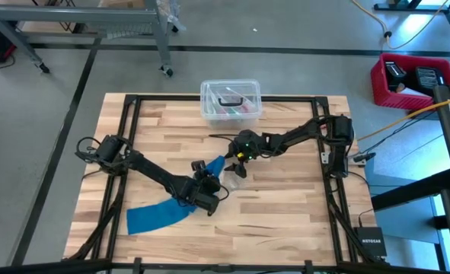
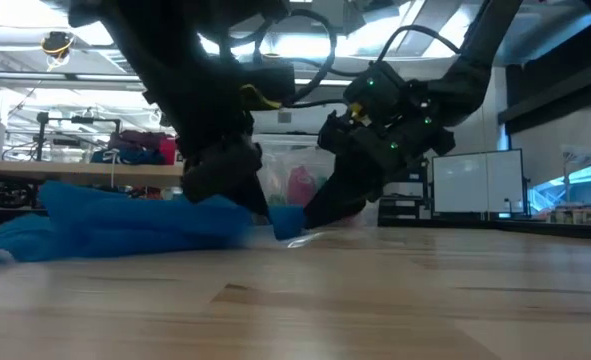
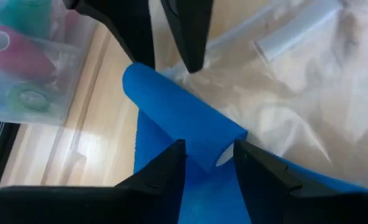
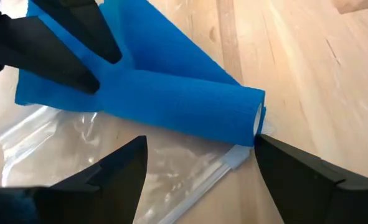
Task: Roll bandage
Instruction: Roll the blue bandage
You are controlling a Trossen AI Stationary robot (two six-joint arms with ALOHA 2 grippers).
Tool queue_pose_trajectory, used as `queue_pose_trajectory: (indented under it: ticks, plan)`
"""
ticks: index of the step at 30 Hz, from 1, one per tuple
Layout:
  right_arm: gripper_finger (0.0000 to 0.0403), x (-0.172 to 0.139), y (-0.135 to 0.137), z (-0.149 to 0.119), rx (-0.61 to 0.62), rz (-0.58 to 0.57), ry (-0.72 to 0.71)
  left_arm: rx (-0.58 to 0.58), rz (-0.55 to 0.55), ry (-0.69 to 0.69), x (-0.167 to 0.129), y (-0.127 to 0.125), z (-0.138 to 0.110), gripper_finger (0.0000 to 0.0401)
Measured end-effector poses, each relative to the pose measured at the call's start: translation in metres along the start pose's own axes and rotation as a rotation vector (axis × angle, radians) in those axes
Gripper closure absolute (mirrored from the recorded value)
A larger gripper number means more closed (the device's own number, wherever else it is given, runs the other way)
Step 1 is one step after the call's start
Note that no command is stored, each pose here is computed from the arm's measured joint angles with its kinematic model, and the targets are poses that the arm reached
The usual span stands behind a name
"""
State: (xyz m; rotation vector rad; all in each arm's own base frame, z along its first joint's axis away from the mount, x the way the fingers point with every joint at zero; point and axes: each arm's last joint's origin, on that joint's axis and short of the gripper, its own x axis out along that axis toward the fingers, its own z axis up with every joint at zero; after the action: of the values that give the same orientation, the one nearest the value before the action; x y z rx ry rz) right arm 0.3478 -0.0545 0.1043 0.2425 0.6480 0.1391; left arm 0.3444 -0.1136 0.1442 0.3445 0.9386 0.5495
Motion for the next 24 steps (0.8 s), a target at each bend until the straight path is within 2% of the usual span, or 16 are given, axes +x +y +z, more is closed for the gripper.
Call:
queue_pose_trajectory:
  ticks: [14,24]
  plan:
    - [0.0107,0.000,0.000,0.001,-0.019,0.001,-0.007,0.106,-0.002,0.032,-0.001,-0.002,-0.005,0.0274]
    - [0.0107,0.000,0.001,0.003,-0.025,0.011,-0.025,0.087,0.013,0.052,0.010,0.003,-0.011,0.0274]
